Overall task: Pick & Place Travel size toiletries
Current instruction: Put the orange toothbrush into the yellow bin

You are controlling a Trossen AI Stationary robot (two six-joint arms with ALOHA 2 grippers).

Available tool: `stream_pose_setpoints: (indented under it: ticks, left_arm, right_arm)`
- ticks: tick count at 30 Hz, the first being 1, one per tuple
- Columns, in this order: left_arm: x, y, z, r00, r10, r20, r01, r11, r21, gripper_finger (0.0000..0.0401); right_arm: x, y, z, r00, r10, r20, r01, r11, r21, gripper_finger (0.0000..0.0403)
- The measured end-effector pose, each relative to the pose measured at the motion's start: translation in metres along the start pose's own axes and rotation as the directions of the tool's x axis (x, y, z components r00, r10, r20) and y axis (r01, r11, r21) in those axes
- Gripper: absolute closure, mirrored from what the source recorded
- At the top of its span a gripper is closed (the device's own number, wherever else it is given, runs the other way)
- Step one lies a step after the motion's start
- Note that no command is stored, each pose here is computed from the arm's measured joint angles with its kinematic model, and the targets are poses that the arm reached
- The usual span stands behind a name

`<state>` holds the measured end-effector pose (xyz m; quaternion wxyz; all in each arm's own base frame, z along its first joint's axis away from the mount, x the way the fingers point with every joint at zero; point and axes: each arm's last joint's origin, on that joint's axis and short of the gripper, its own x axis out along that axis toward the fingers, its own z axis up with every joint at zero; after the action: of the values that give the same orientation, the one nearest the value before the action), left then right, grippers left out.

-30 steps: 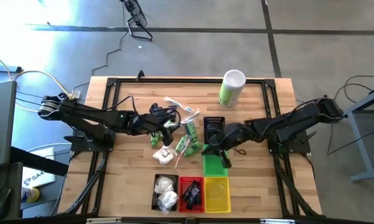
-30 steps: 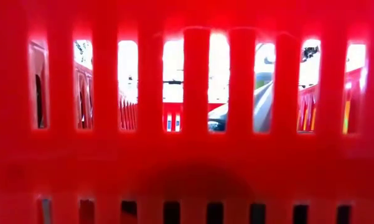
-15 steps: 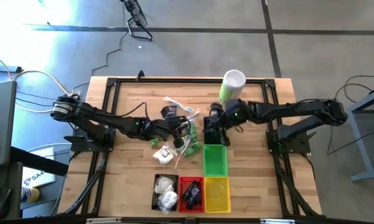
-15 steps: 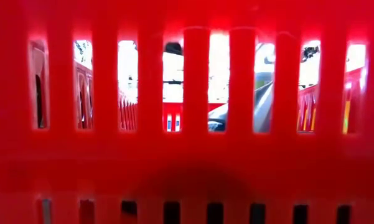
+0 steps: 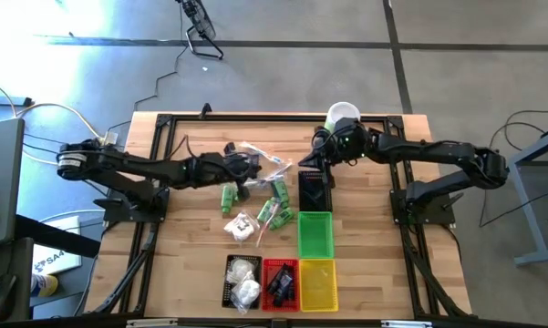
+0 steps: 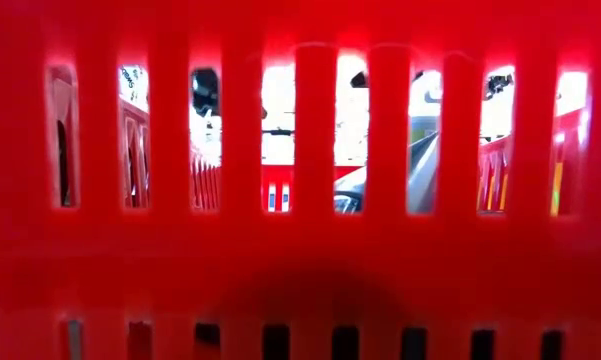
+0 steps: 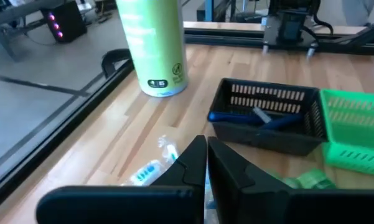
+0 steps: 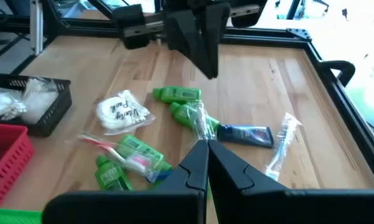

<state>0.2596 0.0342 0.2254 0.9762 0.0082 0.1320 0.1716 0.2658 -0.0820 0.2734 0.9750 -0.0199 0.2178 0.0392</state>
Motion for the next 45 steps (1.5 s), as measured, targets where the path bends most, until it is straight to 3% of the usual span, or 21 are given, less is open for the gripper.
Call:
stream_pose_setpoints:
  ticks: [11, 20, 27, 37, 42, 45]
  left_arm:
    - [-0.054, 0.035, -0.019, 0.995, -0.027, 0.095, 0.023, 0.999, 0.045, 0.0389]
    - [-0.096, 0.042, -0.036, 0.994, -0.085, 0.071, 0.083, 0.996, 0.035, 0.0389]
    - [-0.124, 0.044, -0.037, 0.992, -0.087, 0.088, 0.084, 0.996, 0.035, 0.0389]
    - [-0.138, 0.045, -0.038, 0.990, -0.088, 0.110, 0.085, 0.996, 0.031, 0.0389]
    - [-0.138, 0.045, -0.038, 0.990, -0.088, 0.111, 0.085, 0.996, 0.031, 0.0389]
    - [-0.138, 0.045, -0.038, 0.988, -0.105, 0.111, 0.102, 0.994, 0.033, 0.0389]
  right_arm:
    - [0.000, -0.002, 0.008, 0.996, -0.052, 0.068, 0.050, 0.998, 0.039, 0.0401]
    - [0.005, 0.009, 0.018, 0.978, -0.163, 0.132, 0.156, 0.986, 0.063, 0.0401]
    - [0.023, 0.018, 0.018, 0.975, -0.157, 0.155, 0.146, 0.986, 0.084, 0.0401]
    - [0.058, 0.029, 0.035, 0.994, -0.087, 0.069, 0.082, 0.994, 0.068, 0.0401]
    - [0.083, 0.036, 0.041, 0.998, -0.047, -0.033, 0.049, 0.996, 0.072, 0.0401]
    - [0.097, 0.040, 0.042, 0.988, -0.073, -0.133, 0.088, 0.991, 0.106, 0.0401]
